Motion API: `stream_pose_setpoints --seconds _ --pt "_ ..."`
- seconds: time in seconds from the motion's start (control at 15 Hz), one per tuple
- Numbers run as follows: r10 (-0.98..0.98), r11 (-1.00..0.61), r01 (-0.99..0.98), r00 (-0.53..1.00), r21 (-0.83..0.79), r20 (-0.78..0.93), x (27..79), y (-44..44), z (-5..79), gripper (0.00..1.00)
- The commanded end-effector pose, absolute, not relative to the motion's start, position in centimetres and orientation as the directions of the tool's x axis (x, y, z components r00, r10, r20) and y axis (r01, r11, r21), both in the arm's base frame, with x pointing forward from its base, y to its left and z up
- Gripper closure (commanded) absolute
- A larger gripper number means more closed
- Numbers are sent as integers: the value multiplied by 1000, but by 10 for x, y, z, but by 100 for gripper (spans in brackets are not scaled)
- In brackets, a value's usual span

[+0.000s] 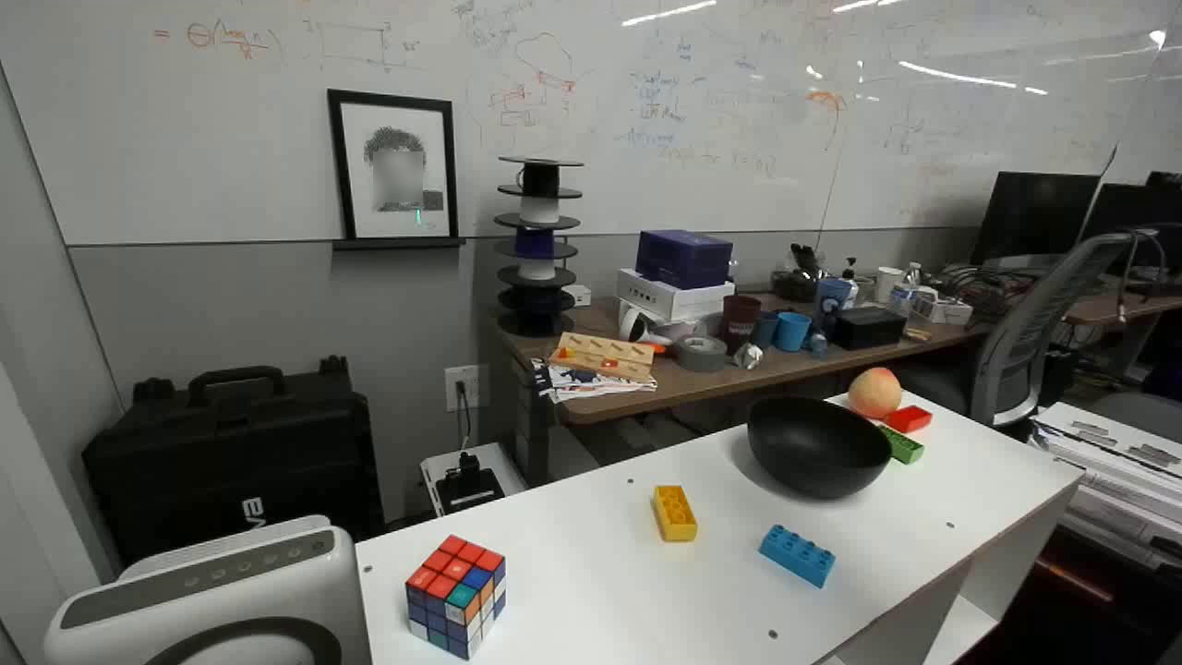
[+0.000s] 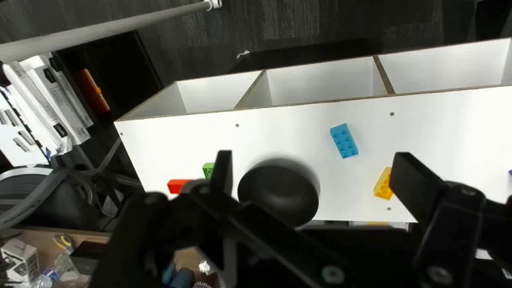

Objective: Put the blocks inside the black bowl.

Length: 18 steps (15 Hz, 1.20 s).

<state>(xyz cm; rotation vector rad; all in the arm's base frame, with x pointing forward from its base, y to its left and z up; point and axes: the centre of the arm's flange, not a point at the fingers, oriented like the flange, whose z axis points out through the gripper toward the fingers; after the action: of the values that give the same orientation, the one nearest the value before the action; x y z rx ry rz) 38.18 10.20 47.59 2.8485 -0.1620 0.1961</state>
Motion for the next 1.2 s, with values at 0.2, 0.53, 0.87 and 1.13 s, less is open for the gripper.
stream_pose_setpoints --seconds 0.2,0.53,0.87,1.13 --pt "-90 -956 -133 981 263 170 384 104 486 0" --pt "-90 -956 -133 981 263 170 384 104 486 0" --pt "-90 -956 -133 981 263 170 384 104 486 0" --pt "-90 -956 -133 981 263 170 384 104 486 0"
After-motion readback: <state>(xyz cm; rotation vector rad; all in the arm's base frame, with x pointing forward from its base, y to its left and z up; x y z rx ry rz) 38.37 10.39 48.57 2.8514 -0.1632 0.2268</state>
